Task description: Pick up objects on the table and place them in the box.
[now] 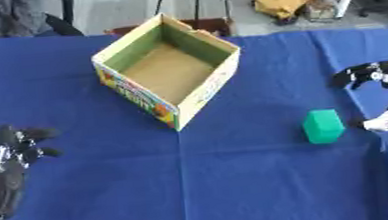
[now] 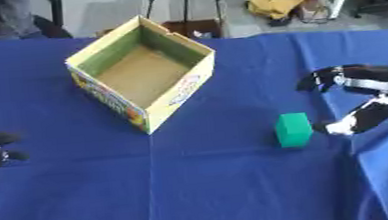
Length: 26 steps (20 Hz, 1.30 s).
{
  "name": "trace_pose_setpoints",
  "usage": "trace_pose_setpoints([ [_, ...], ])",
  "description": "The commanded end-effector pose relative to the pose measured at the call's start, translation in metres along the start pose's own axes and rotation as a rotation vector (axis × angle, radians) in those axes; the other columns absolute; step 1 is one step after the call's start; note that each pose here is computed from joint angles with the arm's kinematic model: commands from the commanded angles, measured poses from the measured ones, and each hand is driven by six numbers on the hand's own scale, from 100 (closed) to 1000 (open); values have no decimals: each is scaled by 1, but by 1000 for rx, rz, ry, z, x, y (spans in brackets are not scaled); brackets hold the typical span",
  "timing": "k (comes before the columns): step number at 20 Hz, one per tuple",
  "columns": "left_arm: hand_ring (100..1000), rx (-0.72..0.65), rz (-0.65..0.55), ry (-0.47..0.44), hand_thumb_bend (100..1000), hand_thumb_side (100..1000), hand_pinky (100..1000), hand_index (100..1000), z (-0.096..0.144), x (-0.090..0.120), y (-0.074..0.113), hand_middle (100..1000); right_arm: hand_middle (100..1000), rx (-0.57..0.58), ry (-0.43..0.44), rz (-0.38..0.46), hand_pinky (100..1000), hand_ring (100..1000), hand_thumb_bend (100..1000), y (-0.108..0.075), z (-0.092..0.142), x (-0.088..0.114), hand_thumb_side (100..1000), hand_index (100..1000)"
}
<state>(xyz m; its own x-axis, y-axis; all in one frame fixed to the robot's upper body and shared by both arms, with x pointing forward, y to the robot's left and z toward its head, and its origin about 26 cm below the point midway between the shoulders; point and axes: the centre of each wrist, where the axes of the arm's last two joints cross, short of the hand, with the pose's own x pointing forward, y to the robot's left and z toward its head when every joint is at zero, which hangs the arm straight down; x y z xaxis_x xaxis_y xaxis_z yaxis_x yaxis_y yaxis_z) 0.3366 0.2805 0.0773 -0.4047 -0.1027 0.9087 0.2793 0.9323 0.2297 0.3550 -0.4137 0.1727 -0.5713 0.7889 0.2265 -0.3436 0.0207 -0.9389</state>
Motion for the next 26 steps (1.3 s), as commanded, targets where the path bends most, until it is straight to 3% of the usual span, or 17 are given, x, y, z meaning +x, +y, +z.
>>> trace_pose_setpoints([
  [1, 792, -10, -27, -14, 387, 1000, 607, 658, -2, 6, 6, 607, 894, 23, 14, 37, 783, 864, 329, -10, 3, -2, 431, 926],
  [26, 792, -13, -25, -16, 386, 1000, 607, 657, -3, 6, 5, 606, 893, 112, 41, 12, 786, 863, 313, 10, -15, -14, 480, 928],
])
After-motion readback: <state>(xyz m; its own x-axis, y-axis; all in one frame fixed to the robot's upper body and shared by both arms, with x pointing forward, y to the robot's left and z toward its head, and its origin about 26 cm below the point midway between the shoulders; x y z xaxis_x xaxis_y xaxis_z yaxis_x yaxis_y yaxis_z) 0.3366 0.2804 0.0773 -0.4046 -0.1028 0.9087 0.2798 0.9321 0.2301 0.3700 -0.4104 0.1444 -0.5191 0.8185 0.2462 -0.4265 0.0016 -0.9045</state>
